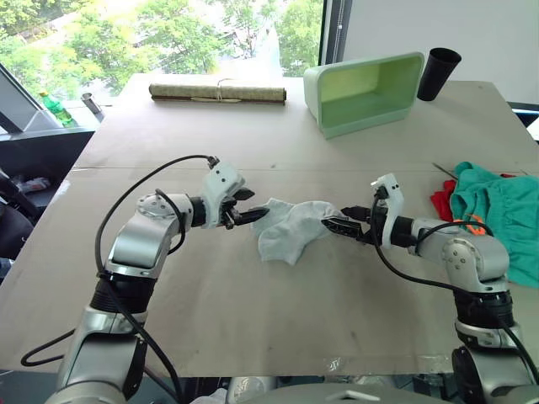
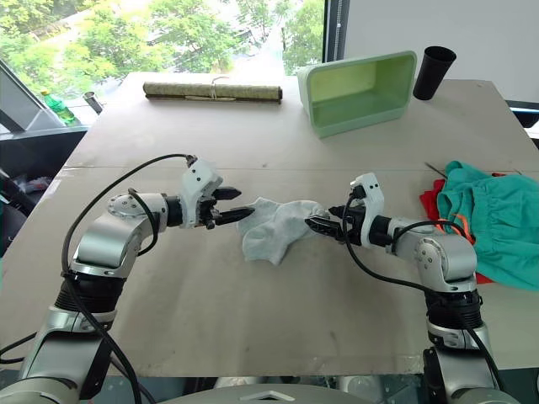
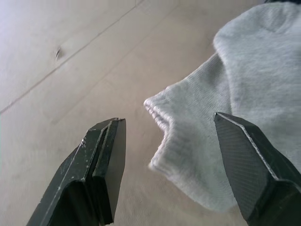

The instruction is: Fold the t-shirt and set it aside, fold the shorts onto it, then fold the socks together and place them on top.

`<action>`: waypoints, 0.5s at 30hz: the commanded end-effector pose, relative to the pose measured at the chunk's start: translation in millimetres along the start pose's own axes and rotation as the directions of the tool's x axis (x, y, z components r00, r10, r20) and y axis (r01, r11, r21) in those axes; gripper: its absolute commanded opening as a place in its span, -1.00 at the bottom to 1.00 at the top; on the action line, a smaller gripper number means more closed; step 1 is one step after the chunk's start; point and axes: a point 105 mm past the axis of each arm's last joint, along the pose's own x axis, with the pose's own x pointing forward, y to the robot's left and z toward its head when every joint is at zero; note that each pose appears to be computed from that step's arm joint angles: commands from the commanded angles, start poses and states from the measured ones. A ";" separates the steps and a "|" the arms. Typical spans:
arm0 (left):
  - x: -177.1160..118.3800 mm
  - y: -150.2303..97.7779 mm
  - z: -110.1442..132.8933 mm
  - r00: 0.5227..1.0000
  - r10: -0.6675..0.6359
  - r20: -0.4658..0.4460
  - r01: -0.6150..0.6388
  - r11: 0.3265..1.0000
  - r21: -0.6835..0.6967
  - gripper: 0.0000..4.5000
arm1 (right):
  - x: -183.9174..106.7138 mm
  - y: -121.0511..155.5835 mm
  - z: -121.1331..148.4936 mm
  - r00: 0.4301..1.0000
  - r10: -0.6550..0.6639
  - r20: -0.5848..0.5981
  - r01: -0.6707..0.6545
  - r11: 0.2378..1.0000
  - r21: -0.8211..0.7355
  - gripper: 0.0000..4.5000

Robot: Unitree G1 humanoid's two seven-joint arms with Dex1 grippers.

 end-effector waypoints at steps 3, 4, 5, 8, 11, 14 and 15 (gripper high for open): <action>-2.6 0.1 10.1 0.999 -0.004 0.034 0.002 0.998 0.055 0.44 | 2.2 11.8 16.7 0.997 0.034 0.066 -0.035 0.999 0.003 0.39; -2.5 0.9 9.8 0.999 -0.003 0.035 0.001 0.998 0.056 0.44 | 2.5 11.9 17.6 0.997 0.033 0.065 -0.033 0.999 -0.003 0.23; -2.4 1.3 9.4 0.999 -0.002 0.034 0.000 0.998 0.057 0.44 | 2.8 11.8 17.7 0.998 0.031 0.060 -0.031 0.999 -0.009 0.01; -1.3 1.8 8.6 0.999 -0.002 0.034 0.000 0.998 0.060 0.44 | 4.7 14.9 17.8 0.998 0.044 0.049 -0.044 0.999 -0.017 -0.70; -0.3 2.3 9.1 0.999 -0.003 0.035 0.001 0.998 0.062 0.44 | 3.6 18.0 19.6 0.998 0.051 0.044 -0.050 0.998 -0.038 -0.98; -0.5 3.0 9.1 0.999 -0.003 0.038 0.001 0.998 0.061 0.44 | -4.1 22.9 32.0 0.997 0.054 0.063 -0.045 0.990 -0.133 -0.98; -0.7 3.7 8.9 0.999 -0.001 0.040 -0.001 0.998 0.056 0.44 | -7.2 25.5 40.4 0.995 0.057 0.086 -0.040 0.982 -0.186 -0.98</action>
